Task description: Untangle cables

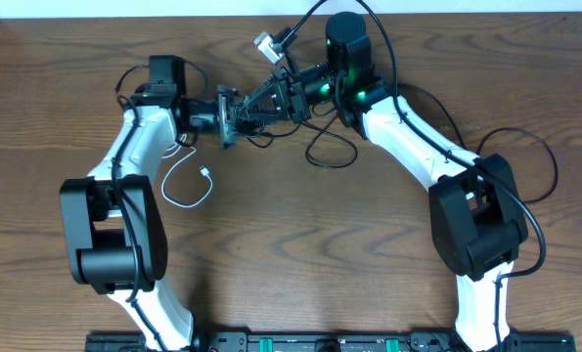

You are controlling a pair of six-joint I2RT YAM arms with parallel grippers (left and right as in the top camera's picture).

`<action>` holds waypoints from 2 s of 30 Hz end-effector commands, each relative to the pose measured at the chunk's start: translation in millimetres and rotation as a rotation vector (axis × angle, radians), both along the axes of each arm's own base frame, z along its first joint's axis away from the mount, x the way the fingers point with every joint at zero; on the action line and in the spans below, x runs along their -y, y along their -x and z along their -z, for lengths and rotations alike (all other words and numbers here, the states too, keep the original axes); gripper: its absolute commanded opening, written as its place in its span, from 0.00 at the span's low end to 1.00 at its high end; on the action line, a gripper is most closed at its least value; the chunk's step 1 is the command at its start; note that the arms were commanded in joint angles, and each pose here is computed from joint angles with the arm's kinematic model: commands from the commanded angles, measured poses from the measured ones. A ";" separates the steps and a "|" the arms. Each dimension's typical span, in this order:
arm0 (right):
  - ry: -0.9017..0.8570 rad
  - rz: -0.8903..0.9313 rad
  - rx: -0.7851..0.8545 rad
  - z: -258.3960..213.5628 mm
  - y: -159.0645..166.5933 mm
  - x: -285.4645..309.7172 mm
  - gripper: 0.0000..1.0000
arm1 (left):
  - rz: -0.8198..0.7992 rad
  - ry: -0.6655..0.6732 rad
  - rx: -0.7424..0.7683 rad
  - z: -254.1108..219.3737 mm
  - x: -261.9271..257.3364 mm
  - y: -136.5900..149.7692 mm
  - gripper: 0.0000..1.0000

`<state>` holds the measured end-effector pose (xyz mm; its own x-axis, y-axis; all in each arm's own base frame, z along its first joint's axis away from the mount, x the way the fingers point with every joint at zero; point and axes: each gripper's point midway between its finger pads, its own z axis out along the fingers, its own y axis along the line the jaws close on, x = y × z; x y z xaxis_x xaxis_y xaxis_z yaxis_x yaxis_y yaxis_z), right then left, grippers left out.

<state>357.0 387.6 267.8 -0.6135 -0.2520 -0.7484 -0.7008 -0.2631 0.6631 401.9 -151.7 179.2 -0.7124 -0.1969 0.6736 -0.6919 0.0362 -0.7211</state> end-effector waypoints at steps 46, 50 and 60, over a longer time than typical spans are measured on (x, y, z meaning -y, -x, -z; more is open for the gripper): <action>-0.018 0.014 0.027 -23.6 -0.4 5.9 0.01 | 0.095 0.029 -0.024 6.1 12.5 44.2 0.24; -0.017 0.014 0.024 -23.7 -0.5 5.9 0.01 | 0.088 -0.034 -0.051 17.0 10.5 43.8 0.08; -0.016 0.003 0.020 -23.7 2.6 4.0 0.01 | -0.016 -0.320 -0.153 64.1 -7.6 24.6 0.08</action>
